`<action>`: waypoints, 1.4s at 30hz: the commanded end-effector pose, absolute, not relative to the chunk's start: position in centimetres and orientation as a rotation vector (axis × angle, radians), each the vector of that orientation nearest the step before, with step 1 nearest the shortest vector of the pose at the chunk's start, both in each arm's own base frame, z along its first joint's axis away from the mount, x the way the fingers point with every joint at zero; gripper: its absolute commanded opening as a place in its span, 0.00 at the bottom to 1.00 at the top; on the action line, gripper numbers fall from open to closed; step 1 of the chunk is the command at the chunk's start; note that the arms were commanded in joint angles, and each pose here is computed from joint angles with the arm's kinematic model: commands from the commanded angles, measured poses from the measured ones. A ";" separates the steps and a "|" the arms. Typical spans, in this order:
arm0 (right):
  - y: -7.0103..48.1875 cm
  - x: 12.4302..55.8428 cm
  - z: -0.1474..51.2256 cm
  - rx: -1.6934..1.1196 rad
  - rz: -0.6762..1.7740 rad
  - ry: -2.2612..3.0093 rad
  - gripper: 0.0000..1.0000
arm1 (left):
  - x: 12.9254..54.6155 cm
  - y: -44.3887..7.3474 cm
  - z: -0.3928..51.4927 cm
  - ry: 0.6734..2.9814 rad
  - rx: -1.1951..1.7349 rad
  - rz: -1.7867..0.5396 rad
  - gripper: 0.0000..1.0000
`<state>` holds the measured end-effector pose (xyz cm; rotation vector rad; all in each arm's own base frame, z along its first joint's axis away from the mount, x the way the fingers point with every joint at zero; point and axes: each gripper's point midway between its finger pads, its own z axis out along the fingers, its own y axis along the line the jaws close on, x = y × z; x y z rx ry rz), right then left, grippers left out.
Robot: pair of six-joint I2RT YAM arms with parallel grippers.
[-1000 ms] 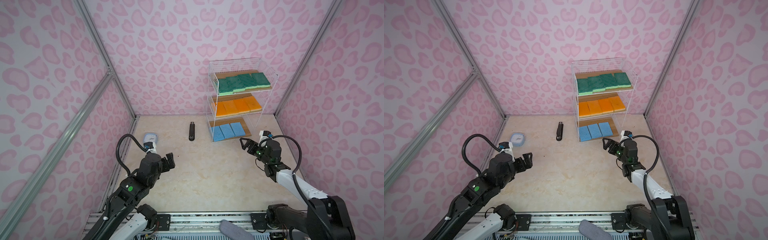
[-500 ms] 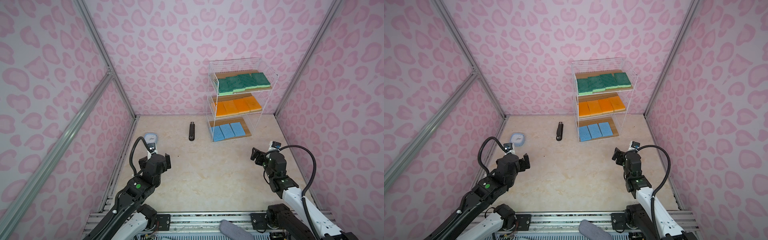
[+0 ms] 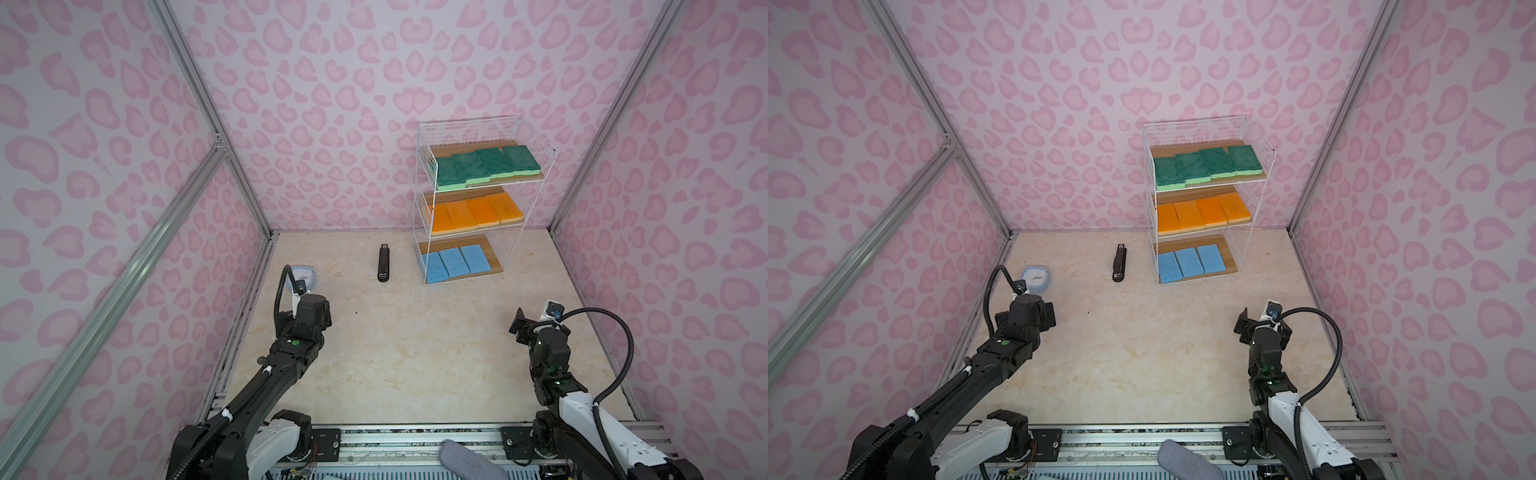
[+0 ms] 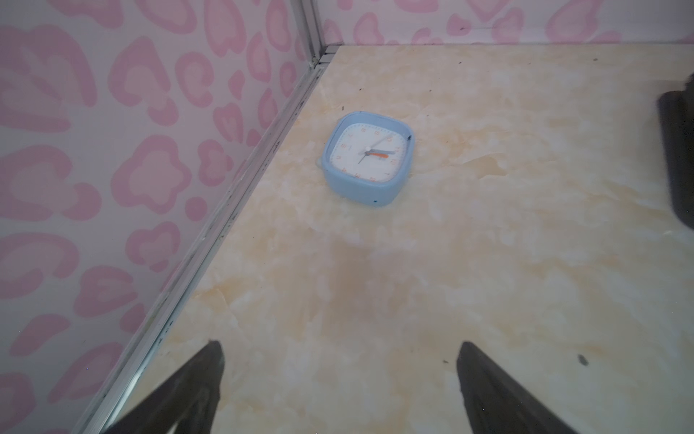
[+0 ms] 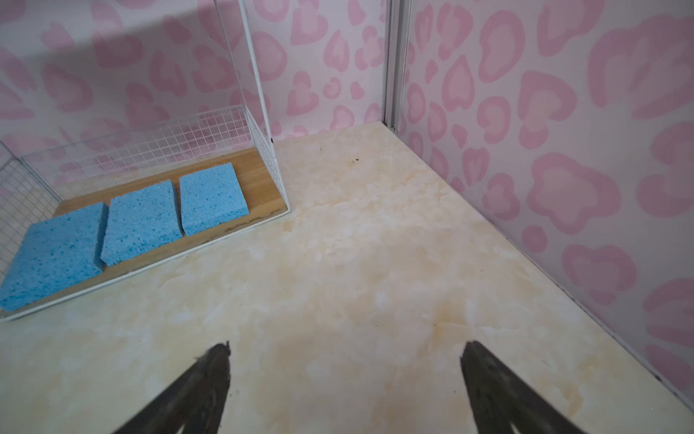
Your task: Place and organize the cleaning sponges onto the shelf
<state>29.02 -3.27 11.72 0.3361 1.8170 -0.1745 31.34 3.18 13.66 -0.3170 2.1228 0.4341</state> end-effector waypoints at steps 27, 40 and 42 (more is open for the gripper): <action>-5.5 31.1 14.0 0.431 -0.290 1.633 0.97 | 37.6 6.2 13.9 1.798 -0.450 0.450 0.98; -6.0 31.5 13.8 0.400 -0.325 1.543 0.97 | 38.7 5.4 12.5 1.832 -0.361 0.302 0.98; -5.1 32.0 13.6 0.349 -0.327 1.556 0.97 | 38.9 5.0 12.3 1.842 -0.328 0.243 0.98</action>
